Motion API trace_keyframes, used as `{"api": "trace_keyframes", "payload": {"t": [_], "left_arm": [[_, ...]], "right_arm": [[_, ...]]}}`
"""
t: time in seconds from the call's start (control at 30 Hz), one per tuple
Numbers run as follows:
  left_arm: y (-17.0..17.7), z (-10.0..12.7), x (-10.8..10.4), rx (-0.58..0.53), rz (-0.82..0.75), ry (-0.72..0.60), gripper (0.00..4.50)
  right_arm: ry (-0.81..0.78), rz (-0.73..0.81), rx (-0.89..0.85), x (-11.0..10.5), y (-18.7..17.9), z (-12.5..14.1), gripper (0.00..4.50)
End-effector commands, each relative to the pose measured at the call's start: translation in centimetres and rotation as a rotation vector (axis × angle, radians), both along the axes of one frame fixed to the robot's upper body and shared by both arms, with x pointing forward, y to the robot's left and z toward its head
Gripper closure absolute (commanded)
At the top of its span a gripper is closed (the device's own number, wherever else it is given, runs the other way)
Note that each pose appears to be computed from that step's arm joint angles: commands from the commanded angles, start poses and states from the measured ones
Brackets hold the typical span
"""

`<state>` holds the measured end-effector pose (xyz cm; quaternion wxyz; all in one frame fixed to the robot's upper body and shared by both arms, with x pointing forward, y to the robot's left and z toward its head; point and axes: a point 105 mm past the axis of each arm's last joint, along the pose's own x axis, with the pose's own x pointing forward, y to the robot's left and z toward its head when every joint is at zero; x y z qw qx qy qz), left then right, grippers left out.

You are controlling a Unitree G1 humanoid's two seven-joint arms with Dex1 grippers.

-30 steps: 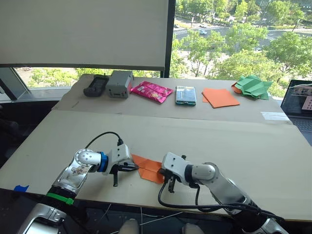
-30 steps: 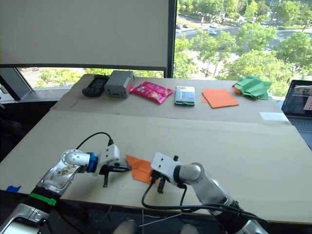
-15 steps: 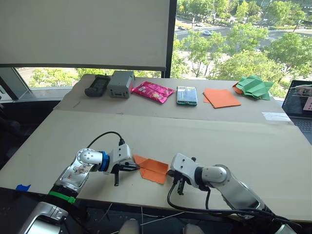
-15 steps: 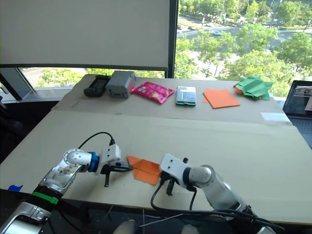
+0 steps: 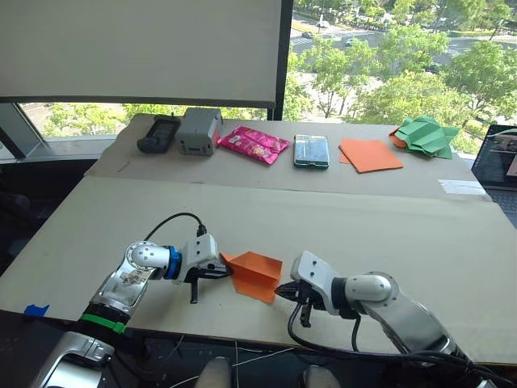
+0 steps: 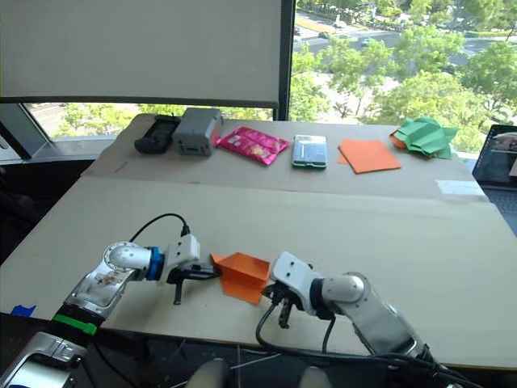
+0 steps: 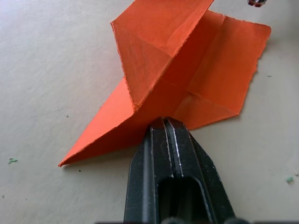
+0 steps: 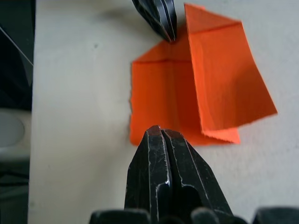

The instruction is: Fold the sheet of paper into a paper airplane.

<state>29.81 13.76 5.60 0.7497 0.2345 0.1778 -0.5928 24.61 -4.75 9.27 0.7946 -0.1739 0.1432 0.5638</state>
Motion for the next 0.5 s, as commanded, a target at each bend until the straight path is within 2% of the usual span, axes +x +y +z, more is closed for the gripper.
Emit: {"api": "trace_keyframes", "payload": {"t": [0.03,0.1,0.23,0.4,0.5], "left_arm": [[1.1,-2.4,-0.8,0.079,0.03,0.08,4.5],[1.1,-2.3,-0.8,0.08,0.031,0.08,4.5],[1.2,-2.3,-0.9,0.081,0.031,0.079,4.5],[1.2,-1.4,-1.0,0.066,0.044,0.061,4.5],[1.2,-0.5,-1.1,0.06,0.045,0.041,4.5]], "right_arm": [[-0.061,-0.008,0.094,0.8,1.1,2.4,4.47],[-0.085,-0.056,0.091,1.9,1.3,2.4,4.47],[-0.094,-0.149,0.012,4.1,1.0,0.8,4.47],[-0.033,-0.178,-0.085,4.4,0.2,-2.2,4.47],[-0.005,-0.146,-0.13,3.6,0.2,-3.5,4.47]]}}
